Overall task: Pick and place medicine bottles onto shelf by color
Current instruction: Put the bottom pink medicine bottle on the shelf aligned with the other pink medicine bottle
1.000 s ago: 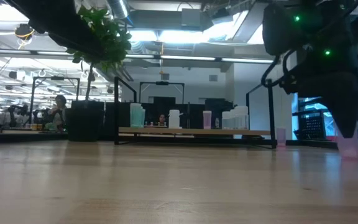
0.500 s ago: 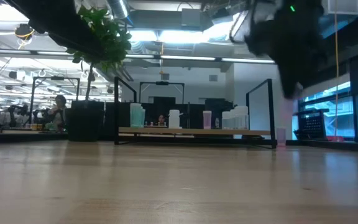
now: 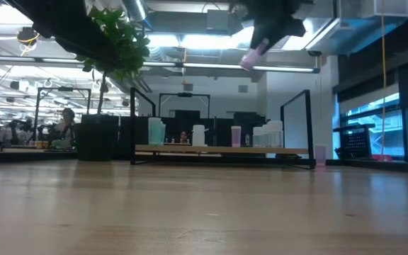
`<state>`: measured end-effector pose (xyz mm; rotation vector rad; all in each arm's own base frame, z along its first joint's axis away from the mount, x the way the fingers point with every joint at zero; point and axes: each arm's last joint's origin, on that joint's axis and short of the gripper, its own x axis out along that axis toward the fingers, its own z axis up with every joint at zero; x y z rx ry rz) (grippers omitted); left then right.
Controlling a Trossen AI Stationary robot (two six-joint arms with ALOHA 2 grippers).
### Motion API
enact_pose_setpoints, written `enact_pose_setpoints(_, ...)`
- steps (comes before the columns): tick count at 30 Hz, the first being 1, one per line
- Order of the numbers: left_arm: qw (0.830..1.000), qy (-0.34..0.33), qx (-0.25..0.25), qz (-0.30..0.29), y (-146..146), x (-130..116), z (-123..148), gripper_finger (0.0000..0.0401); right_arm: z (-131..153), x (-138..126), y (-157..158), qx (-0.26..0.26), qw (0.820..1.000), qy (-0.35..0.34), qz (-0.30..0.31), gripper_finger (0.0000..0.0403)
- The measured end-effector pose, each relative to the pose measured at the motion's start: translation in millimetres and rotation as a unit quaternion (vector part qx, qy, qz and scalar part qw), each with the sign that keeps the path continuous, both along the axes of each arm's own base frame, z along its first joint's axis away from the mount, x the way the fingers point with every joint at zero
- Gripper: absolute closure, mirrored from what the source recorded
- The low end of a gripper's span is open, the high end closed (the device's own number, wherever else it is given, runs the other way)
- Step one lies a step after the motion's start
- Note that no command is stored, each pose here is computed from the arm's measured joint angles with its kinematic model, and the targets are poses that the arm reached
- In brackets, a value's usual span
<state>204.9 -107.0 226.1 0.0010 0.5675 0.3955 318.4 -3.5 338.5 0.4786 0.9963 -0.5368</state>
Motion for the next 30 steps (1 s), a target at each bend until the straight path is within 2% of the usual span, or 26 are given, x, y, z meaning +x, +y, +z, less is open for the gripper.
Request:
enact_pose_setpoints(8,1.0,0.0,0.0,0.0,0,0,0,0.0207,28,6,-50,-0.03,0.999,0.024,0.016,0.0287)
enact_pose_setpoints(13,1.0,0.0,0.0,0.0,0,0,0,0.0207,29,23,-72,-0.058,0.993,0.078,0.07,0.0287)
enact_pose_setpoints(18,1.0,-0.001,-0.001,0.001,0,0,0,0.0207,17,40,-91,-0.056,0.973,0.133,0.179,0.0287)
enact_pose_setpoints(22,1.0,-0.002,-0.002,0.001,0,0,0,0.0207,0,51,-110,-0.055,0.956,0.155,0.242,0.0287)
enact_pose_setpoints(26,1.0,-0.003,-0.003,0.001,0,0,0,0.0207,-16,56,-127,-0.089,0.944,0.201,0.244,0.0283)
enact_pose_setpoints(30,1.0,-0.012,0.01,0.014,1,0,1,0.0207,-25,57,-142,-0.09,0.941,0.22,0.24,0.0282)
